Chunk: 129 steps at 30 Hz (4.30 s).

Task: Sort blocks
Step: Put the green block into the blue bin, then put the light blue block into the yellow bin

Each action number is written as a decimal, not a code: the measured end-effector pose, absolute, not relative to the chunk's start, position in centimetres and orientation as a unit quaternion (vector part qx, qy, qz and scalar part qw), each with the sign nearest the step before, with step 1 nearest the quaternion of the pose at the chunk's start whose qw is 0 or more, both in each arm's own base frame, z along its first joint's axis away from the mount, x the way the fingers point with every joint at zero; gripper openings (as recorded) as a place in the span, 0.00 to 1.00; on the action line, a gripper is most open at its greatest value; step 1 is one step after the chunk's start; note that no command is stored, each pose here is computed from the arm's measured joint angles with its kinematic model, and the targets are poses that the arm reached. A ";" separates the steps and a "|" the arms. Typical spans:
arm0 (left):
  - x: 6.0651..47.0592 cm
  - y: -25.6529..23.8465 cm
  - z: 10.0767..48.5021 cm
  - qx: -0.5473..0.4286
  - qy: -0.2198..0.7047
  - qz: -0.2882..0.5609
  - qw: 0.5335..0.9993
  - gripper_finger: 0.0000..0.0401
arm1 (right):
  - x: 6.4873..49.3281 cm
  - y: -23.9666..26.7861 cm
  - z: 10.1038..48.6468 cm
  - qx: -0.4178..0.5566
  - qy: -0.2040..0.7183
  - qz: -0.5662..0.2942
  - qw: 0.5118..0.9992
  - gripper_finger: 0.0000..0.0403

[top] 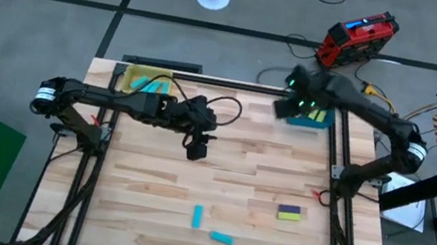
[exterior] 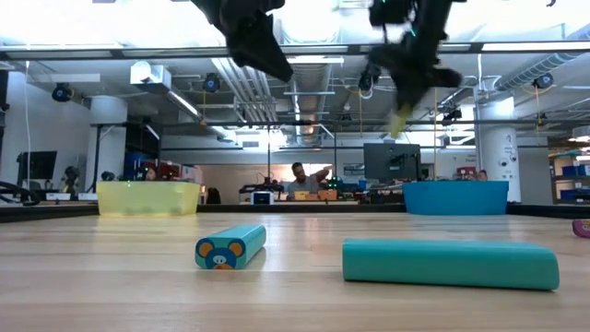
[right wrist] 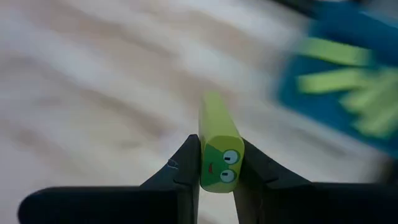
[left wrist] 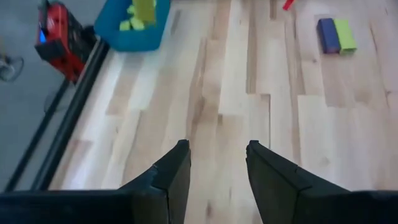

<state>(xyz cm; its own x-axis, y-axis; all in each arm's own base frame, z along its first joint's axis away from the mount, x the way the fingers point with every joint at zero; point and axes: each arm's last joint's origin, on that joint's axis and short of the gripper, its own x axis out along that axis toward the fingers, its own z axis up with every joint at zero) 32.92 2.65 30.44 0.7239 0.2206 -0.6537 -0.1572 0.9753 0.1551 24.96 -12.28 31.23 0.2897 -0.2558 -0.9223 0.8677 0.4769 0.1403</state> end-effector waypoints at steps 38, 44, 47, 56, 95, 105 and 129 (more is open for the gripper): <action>30.5 -5.5 28.6 -0.465 0.450 0.197 0.736 0.34 | 21.1 -14.0 32.3 0.299 0.405 -0.406 0.763 0.30; 30.0 -9.8 28.2 -0.537 0.428 0.240 0.686 0.34 | 22.3 -11.5 32.5 0.274 0.399 -0.395 0.781 0.27; 30.2 -11.9 27.0 -0.565 0.423 0.260 0.659 0.34 | 22.8 -10.9 32.3 0.265 0.406 -0.389 0.783 0.27; 32.8 -15.5 22.6 -0.566 0.442 0.294 0.631 0.34 | 23.6 -9.7 31.1 0.268 0.425 -0.377 0.778 0.35; 39.4 -17.2 16.4 -0.490 0.461 0.412 0.615 0.55 | 23.7 -9.3 30.9 0.266 0.434 -0.368 0.778 0.50; 38.7 -16.8 14.1 -0.495 0.466 0.402 0.613 0.48 | 23.7 -9.3 30.9 0.266 0.434 -0.368 0.778 0.50; 37.6 -16.3 12.9 -0.431 0.497 0.390 0.644 0.18 | 23.7 -9.2 30.6 0.265 0.438 -0.369 0.776 0.50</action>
